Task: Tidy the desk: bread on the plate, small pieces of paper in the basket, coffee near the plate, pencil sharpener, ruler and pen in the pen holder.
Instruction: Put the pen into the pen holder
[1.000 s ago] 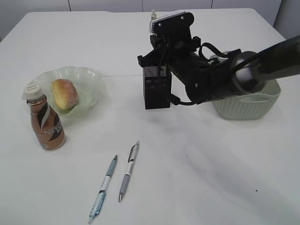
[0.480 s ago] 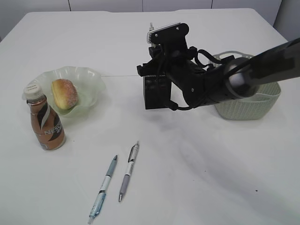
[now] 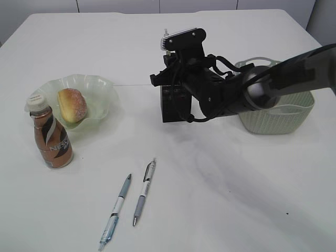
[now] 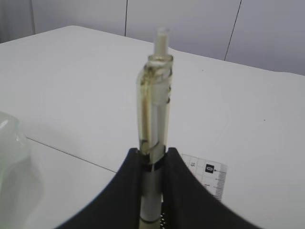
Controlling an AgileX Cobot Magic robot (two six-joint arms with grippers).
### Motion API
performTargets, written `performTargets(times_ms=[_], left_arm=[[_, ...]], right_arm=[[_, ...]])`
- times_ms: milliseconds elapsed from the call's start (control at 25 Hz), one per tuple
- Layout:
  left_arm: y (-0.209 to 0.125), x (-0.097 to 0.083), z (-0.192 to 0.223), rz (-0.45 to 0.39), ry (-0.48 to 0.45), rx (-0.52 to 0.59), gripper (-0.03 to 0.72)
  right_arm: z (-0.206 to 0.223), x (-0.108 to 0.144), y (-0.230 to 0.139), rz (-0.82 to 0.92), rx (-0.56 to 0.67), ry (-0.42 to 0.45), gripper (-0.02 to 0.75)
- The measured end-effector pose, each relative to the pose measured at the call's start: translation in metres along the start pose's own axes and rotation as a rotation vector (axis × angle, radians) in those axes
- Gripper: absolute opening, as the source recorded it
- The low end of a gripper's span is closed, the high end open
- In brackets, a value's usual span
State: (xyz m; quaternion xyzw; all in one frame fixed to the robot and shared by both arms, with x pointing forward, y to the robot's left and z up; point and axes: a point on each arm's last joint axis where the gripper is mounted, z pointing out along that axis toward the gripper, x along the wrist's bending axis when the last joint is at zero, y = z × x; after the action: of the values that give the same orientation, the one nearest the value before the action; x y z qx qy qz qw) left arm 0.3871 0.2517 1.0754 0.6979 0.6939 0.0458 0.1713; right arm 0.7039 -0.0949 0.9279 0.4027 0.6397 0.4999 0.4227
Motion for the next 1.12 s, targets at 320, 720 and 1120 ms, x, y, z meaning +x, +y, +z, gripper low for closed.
performTargets(times_ms=[320,720,1120], left_arm=[[0.0001,0.0000,0.0000,0.000,0.000,-0.001,0.307],[0.0001,0.0000,0.0000,0.000,0.000,-0.001,0.307],[0.0001,0.0000,0.0000,0.000,0.000,-0.001,0.307]], right_arm=[[0.0001,0.0000,-0.0026,0.016,0.032,0.000,0.087],[0.0001,-0.0028,-0.0072,0.102,0.089,-0.034,0.125],[0.0053,0.0010,-0.0017,0.134,0.177,0.010,0.291]])
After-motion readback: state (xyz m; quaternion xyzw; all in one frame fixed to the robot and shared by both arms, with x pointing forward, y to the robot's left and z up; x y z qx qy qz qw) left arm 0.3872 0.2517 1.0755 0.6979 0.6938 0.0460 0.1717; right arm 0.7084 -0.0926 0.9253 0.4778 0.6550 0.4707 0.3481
